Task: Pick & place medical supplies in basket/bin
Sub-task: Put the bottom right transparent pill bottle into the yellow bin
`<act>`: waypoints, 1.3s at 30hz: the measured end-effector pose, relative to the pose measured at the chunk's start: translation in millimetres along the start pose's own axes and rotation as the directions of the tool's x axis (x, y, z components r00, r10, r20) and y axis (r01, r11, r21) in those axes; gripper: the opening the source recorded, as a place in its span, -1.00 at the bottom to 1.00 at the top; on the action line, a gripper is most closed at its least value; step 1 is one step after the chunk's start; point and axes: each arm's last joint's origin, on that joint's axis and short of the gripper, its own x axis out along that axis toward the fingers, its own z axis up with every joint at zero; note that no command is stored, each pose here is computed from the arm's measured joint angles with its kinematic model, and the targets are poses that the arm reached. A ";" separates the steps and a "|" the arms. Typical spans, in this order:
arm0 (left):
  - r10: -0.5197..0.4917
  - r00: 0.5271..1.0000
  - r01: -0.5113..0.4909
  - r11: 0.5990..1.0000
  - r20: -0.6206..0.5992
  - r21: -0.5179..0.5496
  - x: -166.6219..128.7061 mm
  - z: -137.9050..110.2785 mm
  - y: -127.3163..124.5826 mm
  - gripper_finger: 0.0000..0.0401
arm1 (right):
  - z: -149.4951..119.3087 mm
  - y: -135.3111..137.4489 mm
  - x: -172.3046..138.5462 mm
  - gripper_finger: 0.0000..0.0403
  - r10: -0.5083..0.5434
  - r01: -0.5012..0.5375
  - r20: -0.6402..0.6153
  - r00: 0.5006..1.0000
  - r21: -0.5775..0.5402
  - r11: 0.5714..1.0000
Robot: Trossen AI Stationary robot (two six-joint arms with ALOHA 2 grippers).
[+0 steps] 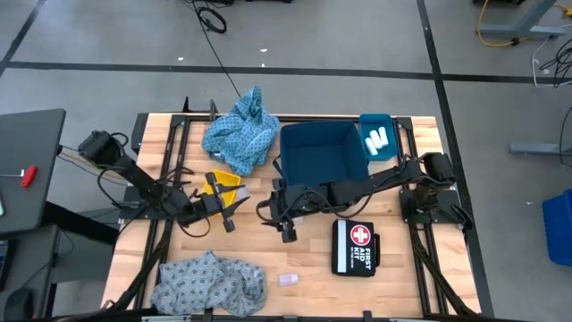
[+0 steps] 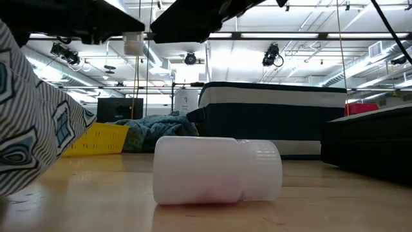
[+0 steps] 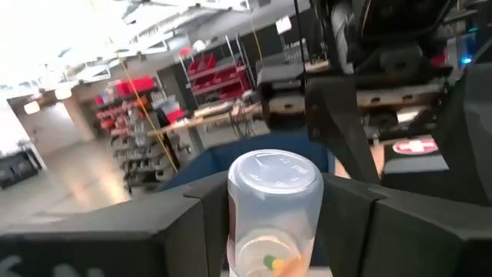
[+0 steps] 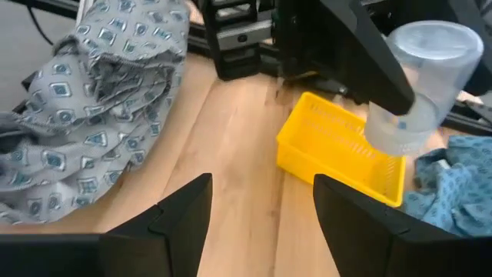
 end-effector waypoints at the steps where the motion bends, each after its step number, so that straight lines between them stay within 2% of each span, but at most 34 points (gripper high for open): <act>1: -0.003 1.000 0.003 1.000 -0.013 -0.003 -2.4 -0.7 -1.9 -0.24 | -0.3 1.5 -0.1 0.16 0.004 -0.004 -0.005 1.000 0.005 1.000; 4: -0.071 0.997 0.070 0.996 -0.008 -0.059 -9.7 -0.6 -6.4 -0.24 | -1.2 3.2 -0.2 0.16 0.023 -0.023 -0.014 1.000 0.012 1.000; 6: -0.172 0.985 0.175 0.977 0.033 -0.119 -13.6 -0.8 -7.9 -0.24 | -1.5 4.6 -0.3 0.16 0.037 -0.036 -0.017 0.999 0.017 0.999; 9: -0.330 0.939 0.342 0.920 0.095 -0.193 -17.2 -1.3 -9.8 -0.24 | -1.4 5.2 -0.3 0.16 0.040 -0.040 -0.017 0.999 0.017 0.999; 12: -0.463 0.876 0.481 0.848 0.134 -0.223 -20.3 -4.2 -11.4 -0.24 | -1.6 5.4 -0.3 0.16 0.056 -0.056 -0.017 0.998 0.023 0.998; 15: -0.529 0.837 0.547 0.799 0.141 -0.250 -21.1 -11.0 -9.9 -0.24 | -1.5 5.8 -0.3 0.16 0.066 -0.066 -0.015 0.998 0.027 0.997; 17: -0.550 0.825 0.563 0.783 0.131 -0.264 -21.3 -18.7 -5.6 -0.24 | -1.5 6.2 -0.4 0.16 0.078 -0.078 -0.012 0.997 0.029 0.997; 20: -0.532 0.840 0.538 0.785 0.111 -0.306 -19.3 -28.5 3.4 -0.24 | -1.7 6.1 -0.4 0.16 0.082 -0.081 -0.014 0.997 0.032 0.996; 28: -0.404 0.915 0.379 0.836 0.024 -0.396 -15.6 -53.5 32.9 -0.24 | -3.1 6.5 -0.4 0.16 0.086 -0.085 -0.029 0.996 0.033 0.996; 31: -0.363 0.929 0.306 0.864 -0.075 -0.399 -11.7 -63.0 38.6 -0.24 | -4.2 6.5 -0.5 0.16 0.090 -0.089 -0.040 0.995 0.033 0.996; 35: -0.297 0.942 0.205 0.876 -0.154 -0.436 -6.9 -71.2 46.3 -0.24 | -5.6 6.8 -0.6 0.16 0.092 -0.090 -0.054 0.994 0.034 0.995; 39: -0.249 0.951 0.139 0.873 -0.183 -0.468 -2.6 -74.6 52.4 -0.24 | -6.6 7.0 -0.6 0.16 0.096 -0.094 -0.063 0.993 0.037 0.995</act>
